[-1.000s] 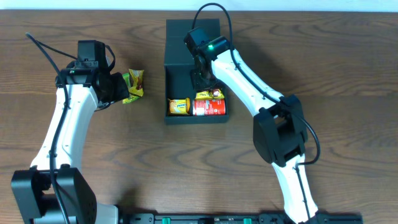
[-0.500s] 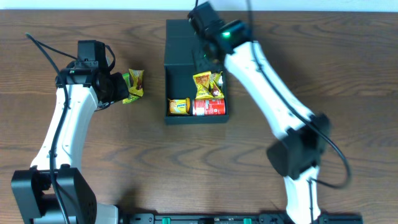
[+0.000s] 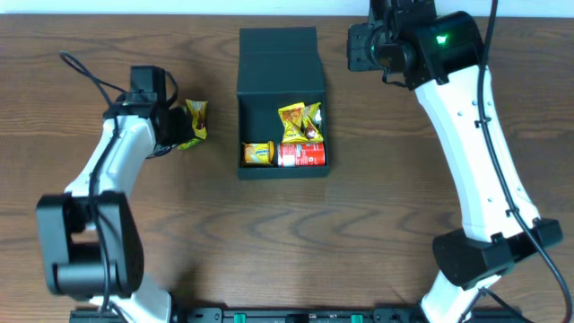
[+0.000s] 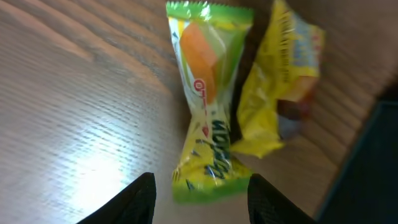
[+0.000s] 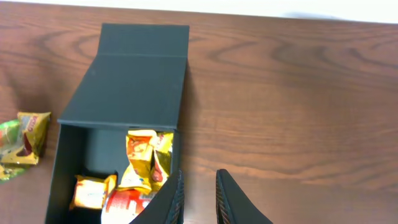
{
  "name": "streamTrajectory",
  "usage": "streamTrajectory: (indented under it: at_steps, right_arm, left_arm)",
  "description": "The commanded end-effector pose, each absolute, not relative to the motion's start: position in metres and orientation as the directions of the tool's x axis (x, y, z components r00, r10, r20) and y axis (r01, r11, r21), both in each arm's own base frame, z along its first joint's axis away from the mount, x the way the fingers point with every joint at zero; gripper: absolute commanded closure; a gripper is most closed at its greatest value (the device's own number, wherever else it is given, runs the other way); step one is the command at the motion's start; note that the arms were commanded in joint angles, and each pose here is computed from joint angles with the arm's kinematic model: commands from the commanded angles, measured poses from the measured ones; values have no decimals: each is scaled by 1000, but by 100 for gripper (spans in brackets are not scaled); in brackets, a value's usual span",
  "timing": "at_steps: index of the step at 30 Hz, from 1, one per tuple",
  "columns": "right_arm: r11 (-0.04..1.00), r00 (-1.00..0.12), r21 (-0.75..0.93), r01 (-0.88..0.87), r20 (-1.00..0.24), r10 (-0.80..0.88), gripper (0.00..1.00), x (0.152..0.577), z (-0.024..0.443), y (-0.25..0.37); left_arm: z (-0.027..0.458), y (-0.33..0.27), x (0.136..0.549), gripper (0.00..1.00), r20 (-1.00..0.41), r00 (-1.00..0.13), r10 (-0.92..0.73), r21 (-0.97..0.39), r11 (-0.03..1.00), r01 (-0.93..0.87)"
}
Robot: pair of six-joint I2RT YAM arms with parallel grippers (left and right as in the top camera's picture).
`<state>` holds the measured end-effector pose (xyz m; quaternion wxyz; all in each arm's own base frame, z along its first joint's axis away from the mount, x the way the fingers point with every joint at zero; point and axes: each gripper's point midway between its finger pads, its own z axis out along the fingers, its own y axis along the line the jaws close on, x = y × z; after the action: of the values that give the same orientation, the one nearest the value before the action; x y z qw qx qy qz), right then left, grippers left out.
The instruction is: Pack container
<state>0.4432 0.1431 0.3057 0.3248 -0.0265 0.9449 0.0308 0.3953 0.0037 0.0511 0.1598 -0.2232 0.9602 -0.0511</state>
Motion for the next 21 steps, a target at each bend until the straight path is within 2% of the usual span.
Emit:
streamTrajectory:
  at_steps: [1, 10, 21]
  right_arm:
    - [995, -780, 17, -96, -622, -65, 82, 443, 310, 140]
    - [994, -786, -4, -112, -612, -91, 82, 441, 307, 138]
    - [994, -784, -7, -112, -614, -93, 82, 442, 307, 138]
  left_arm:
    - [29, 5, 395, 51, -252, -839, -483, -157, 875, -457]
    - [22, 6, 410, 51, -271, -797, -539, -191, 842, -504]
    - [19, 6, 402, 76, -242, -806, -540, -174, 841, -512]
